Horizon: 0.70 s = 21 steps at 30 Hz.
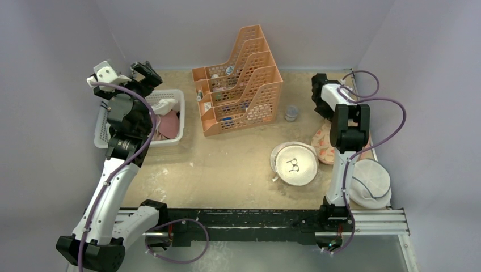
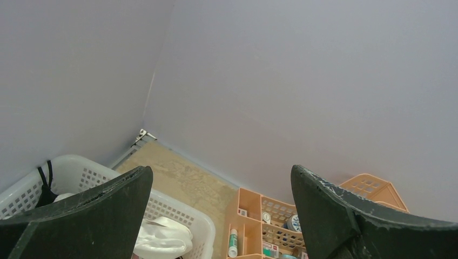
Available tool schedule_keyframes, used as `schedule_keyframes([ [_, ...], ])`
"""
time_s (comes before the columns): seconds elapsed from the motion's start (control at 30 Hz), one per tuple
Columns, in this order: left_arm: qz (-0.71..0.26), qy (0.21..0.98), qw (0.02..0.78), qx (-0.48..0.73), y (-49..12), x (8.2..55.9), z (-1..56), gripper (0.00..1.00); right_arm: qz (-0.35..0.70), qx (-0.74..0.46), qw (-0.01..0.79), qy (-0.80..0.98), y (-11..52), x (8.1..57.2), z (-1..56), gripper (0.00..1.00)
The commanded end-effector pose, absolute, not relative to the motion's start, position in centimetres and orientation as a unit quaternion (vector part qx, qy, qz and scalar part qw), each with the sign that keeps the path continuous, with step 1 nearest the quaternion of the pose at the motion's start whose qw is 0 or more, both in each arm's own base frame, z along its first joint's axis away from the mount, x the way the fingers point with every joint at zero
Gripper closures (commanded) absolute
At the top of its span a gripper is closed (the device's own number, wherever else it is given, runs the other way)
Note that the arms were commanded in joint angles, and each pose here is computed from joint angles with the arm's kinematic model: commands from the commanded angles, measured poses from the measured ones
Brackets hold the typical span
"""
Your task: Unzip the laundry bag and remove the bra
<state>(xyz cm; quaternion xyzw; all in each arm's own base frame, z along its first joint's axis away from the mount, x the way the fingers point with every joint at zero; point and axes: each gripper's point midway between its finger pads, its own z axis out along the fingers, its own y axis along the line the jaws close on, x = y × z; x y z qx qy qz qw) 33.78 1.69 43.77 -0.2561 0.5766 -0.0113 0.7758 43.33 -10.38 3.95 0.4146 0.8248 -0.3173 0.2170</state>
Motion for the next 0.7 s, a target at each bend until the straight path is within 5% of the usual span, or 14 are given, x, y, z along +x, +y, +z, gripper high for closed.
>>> schedule_keyframes([
  [0.0,-0.024,0.557,0.786,-0.268,1.9,33.7,44.7,0.00,-0.288,0.427,0.232,0.825,-10.2,43.8,4.0,0.16],
  [0.1,-0.023,0.559,0.784,-0.268,1.9,33.9,44.4,0.00,-0.276,0.426,0.238,0.828,-10.0,44.0,3.7,0.34],
  [0.67,-0.037,0.574,0.775,-0.262,1.0,35.1,43.6,0.01,-0.275,0.438,0.307,0.799,-11.0,44.3,9.3,0.99],
])
